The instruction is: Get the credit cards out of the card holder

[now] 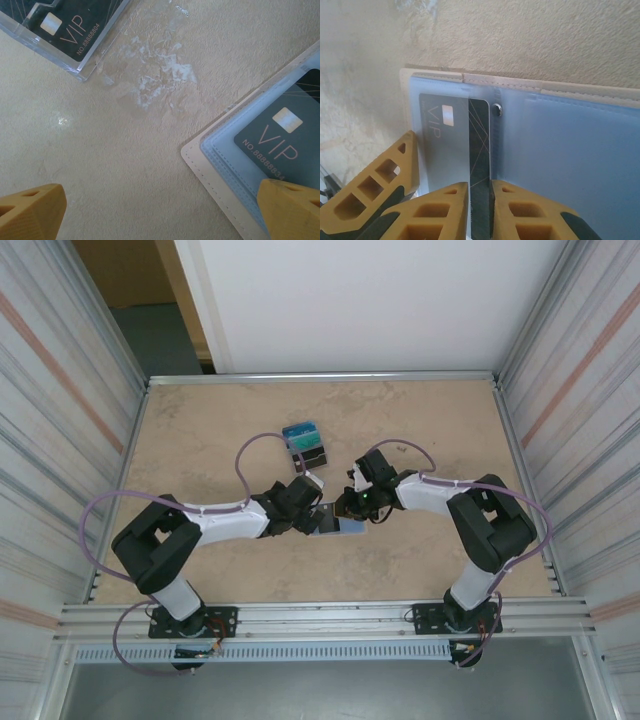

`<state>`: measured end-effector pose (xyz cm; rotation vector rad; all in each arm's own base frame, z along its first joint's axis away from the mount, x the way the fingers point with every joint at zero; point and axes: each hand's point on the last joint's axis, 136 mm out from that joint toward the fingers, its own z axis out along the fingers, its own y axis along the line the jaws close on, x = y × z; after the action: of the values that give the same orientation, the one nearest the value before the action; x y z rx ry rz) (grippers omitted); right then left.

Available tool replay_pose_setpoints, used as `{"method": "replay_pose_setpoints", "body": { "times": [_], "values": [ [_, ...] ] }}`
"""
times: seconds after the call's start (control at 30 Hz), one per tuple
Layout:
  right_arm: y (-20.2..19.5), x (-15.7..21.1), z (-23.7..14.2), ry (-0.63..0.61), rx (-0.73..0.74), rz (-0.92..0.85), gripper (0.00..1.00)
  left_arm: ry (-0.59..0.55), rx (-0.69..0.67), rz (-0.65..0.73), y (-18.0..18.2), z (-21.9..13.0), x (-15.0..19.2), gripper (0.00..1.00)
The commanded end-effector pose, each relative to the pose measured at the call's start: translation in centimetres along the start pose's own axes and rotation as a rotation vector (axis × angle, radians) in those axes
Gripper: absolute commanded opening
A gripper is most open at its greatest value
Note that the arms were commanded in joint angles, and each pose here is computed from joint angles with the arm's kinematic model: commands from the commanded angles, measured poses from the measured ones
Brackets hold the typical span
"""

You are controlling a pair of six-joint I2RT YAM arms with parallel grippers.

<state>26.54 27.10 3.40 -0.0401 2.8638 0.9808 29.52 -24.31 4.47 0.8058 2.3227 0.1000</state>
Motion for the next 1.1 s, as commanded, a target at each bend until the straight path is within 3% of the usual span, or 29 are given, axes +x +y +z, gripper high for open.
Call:
{"method": "replay_pose_setpoints", "body": {
  "times": [0.0,0.8,1.07],
  "values": [
    [-1.1,0.7,0.4,0.023,0.022,0.046,0.18,0.054,-0.016,0.022,-0.1,0.3,1.6,0.99],
    [-0.5,1.4,1.8,0.063,-0.093,0.107,0.19,0.085,-0.015,0.038,-0.4,0.5,2.4,0.99],
    [-0.4,1.3,1.7,0.054,-0.130,0.117,0.14,0.092,-0.014,0.038,-0.5,0.6,2.6,0.99]
  ]
}}
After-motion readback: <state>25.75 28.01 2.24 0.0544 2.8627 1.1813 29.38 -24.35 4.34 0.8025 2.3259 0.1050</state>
